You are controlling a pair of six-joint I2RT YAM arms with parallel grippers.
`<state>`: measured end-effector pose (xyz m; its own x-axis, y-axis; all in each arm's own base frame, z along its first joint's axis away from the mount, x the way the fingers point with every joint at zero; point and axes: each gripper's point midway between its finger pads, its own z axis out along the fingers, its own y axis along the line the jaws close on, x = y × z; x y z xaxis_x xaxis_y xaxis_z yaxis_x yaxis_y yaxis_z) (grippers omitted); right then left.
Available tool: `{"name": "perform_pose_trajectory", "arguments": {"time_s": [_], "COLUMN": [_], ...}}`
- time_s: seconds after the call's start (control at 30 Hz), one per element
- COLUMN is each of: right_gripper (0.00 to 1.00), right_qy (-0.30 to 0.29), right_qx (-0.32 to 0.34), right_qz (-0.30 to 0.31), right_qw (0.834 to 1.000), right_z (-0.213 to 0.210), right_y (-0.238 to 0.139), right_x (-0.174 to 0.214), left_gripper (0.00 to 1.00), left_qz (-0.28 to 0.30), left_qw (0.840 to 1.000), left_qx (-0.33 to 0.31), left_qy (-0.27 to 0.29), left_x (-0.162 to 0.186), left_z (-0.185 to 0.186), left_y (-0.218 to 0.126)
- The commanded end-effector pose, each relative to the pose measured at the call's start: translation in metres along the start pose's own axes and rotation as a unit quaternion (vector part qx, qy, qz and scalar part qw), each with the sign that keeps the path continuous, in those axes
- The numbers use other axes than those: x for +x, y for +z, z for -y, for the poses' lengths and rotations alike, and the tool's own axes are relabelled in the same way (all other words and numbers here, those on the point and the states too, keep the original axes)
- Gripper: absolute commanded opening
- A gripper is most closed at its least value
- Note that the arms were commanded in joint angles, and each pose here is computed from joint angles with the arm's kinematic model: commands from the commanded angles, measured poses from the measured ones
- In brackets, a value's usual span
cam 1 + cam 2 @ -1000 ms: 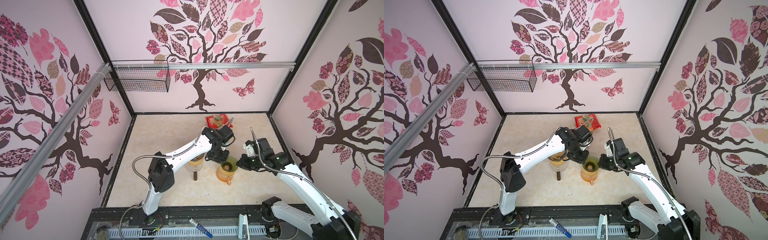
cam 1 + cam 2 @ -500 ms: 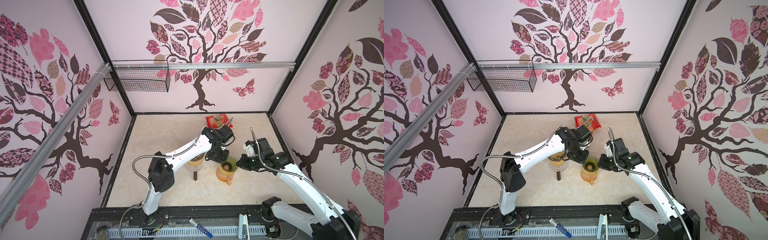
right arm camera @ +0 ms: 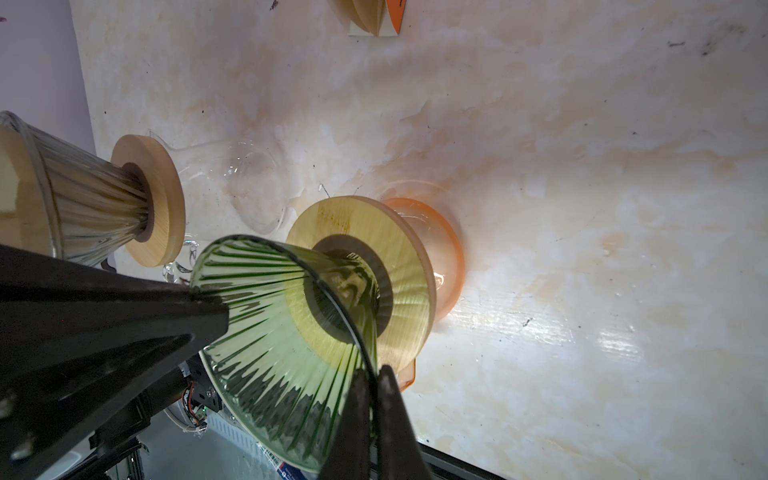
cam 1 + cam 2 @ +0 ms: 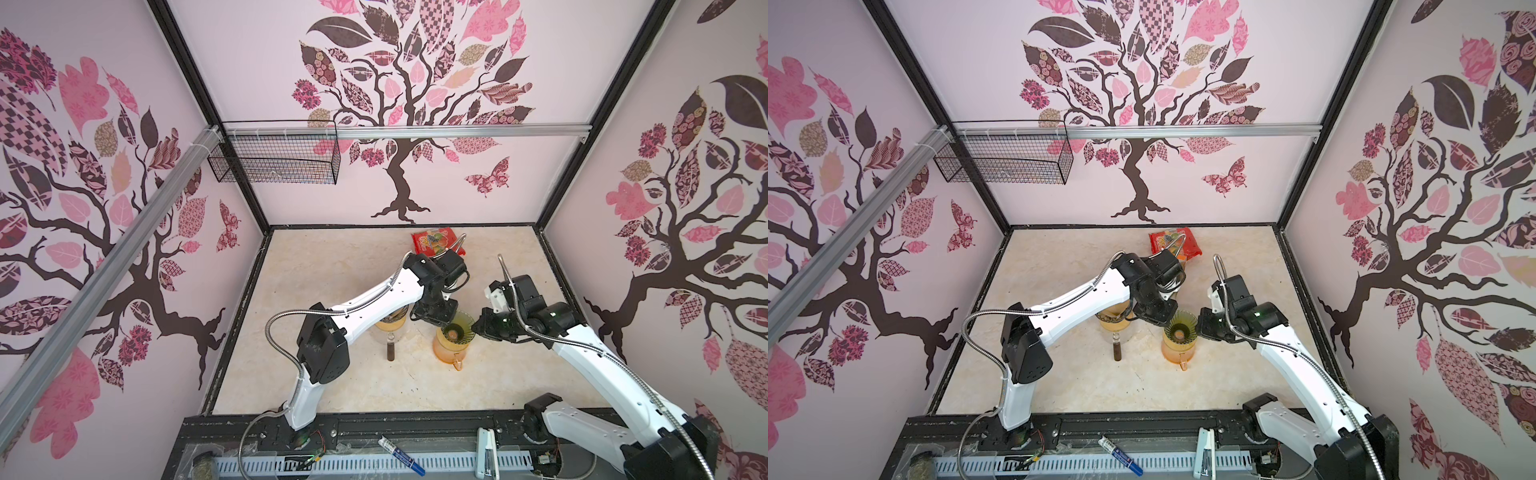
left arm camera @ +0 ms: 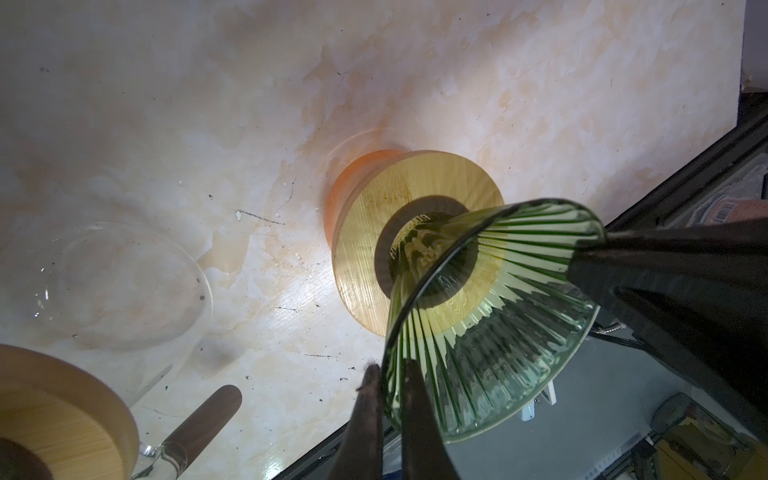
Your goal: Place the coffee filter in the dripper
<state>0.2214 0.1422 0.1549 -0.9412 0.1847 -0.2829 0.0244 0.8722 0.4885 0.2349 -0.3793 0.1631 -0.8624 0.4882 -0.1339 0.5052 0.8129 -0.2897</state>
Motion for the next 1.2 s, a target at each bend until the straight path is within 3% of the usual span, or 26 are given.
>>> {"name": "perform_pose_trajectory", "arguments": {"time_s": [0.0,0.7,1.17], "right_gripper": [0.00,0.00,0.00], "right_qy": [-0.010,0.006,0.033], "right_qx": [0.051,0.067,0.063], "right_qz": [-0.034,-0.060,-0.064], "right_qw": [0.998,0.996,0.995], "right_z": [0.022,0.040,0.043], "right_y": [0.017,0.034,0.036], "right_x": [0.015,0.035,0.043], "left_gripper": [0.08,0.08,0.08], "left_qz": [-0.063,-0.116,-0.117], "left_qw": [0.997,0.993,0.992], "left_qx": [-0.014,-0.029,-0.030], "left_qy": [0.029,0.024,0.029], "left_x": [0.022,0.046,0.050], "left_z": [-0.004,-0.020,-0.022], "left_y": [0.027,0.058,0.059]}}
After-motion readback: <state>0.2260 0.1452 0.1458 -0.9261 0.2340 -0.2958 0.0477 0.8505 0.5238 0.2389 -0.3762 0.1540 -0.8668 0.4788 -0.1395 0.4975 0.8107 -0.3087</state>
